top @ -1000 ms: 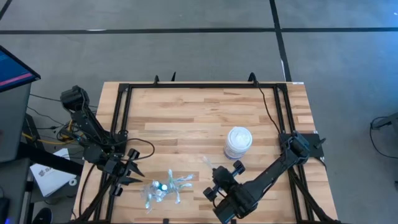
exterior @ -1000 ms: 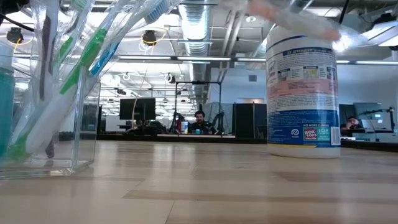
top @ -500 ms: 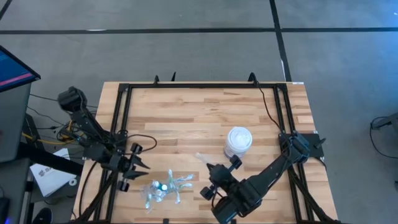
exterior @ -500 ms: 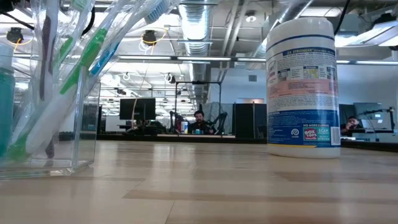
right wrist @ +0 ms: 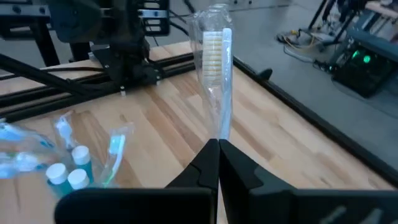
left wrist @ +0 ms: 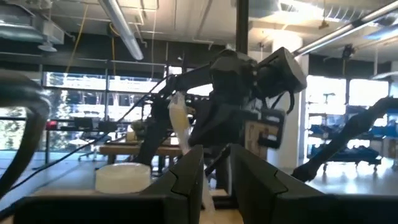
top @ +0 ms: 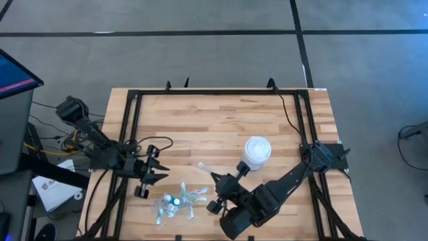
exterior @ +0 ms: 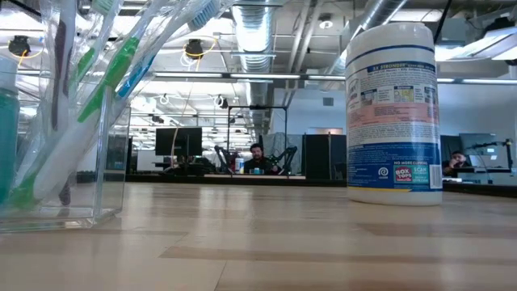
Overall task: Pick & Place toothbrushing station
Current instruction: Put the orange toothbrush into the transparent organizer
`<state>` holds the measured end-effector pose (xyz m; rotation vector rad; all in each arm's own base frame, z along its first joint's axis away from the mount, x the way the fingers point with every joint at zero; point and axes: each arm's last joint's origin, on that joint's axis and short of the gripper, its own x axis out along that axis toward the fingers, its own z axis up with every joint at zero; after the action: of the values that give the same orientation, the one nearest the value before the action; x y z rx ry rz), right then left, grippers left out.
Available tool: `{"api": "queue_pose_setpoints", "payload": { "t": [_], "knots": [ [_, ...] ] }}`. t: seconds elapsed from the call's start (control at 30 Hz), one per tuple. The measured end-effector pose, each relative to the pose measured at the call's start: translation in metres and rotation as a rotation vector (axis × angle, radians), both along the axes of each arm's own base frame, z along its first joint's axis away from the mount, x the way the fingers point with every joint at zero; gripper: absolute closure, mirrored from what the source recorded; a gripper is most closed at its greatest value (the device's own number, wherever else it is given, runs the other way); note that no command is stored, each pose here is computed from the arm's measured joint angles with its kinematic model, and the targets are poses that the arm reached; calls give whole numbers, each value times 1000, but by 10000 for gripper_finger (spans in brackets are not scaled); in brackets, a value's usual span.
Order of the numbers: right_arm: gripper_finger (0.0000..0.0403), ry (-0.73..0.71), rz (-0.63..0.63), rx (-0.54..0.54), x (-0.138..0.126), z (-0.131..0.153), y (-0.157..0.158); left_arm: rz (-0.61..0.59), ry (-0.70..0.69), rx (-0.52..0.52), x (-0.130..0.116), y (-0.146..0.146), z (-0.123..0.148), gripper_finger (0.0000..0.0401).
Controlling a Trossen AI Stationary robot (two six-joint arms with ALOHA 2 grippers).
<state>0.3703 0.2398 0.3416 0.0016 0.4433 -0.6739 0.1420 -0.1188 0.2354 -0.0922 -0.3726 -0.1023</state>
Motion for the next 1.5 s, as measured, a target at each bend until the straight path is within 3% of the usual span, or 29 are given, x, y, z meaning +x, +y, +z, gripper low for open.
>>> {"api": "queue_pose_setpoints", "payload": {
  "t": [0.4,0.77,1.03,1.5],
  "knots": [
    [403,-8,63,-68,19,17,-9,-92,-12,-24,28,17,11,306],
    [403,-2,71,-84,24,18,-13,-23,19,-3,59,16,13,274],
    [403,-7,80,-87,24,19,-12,-78,10,36,83,11,18,273],
    [403,2,95,-72,25,18,-12,-90,-13,49,98,11,25,274]
  ]
}}
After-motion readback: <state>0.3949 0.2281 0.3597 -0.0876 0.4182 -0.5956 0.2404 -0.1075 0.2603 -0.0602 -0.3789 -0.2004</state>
